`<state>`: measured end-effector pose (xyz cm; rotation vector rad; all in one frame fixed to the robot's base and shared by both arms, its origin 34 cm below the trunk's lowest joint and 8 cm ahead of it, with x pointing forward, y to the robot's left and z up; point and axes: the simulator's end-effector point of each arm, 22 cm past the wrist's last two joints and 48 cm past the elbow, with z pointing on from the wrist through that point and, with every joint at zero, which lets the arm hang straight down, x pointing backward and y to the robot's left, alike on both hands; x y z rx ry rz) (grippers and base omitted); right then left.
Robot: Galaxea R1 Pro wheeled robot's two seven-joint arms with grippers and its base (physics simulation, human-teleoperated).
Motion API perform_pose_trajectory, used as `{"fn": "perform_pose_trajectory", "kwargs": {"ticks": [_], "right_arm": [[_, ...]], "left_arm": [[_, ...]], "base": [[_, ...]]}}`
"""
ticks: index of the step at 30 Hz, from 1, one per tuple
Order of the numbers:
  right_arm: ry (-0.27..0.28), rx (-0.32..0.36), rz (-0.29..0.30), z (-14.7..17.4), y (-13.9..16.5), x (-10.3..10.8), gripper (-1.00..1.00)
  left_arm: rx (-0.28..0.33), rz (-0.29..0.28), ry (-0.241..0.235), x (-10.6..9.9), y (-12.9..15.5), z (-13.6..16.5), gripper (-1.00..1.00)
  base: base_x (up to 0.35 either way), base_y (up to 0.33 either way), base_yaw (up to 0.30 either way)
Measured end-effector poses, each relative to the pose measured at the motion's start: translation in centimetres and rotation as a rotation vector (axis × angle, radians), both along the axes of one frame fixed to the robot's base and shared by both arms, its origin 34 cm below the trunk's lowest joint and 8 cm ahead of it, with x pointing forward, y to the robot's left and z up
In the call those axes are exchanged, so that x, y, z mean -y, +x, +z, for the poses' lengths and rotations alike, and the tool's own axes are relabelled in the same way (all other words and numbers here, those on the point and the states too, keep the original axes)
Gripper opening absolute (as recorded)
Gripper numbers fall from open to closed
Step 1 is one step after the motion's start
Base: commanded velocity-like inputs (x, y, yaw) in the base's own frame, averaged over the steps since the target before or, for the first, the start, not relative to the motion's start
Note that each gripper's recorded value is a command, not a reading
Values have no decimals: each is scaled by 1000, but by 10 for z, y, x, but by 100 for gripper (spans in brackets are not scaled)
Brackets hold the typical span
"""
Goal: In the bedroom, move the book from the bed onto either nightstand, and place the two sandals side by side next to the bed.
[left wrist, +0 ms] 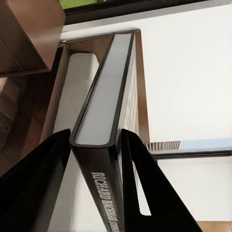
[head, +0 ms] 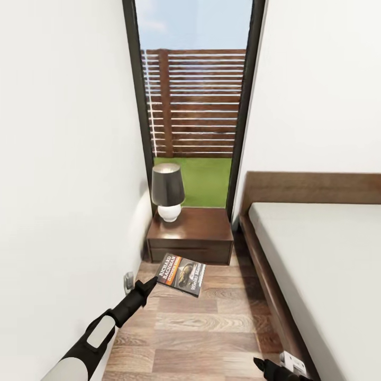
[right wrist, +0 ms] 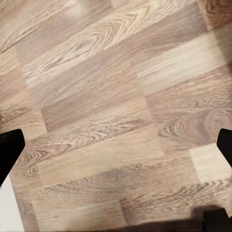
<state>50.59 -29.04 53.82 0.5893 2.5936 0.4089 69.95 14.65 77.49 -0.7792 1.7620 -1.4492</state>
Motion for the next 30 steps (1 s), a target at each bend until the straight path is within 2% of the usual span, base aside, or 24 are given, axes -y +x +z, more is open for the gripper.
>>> {"fn": "perform_pose_trajectory", "kwargs": {"ticks": [22, 30], "right_arm": [[1, 2, -1, 0, 0, 0, 100], [4, 3, 1, 0, 1, -1, 100]], "left_arm": [[0, 0, 0, 0, 0, 0, -100], [0, 0, 0, 0, 0, 0, -100]], "base": [[201, 0, -2], [201, 0, -174]]}}
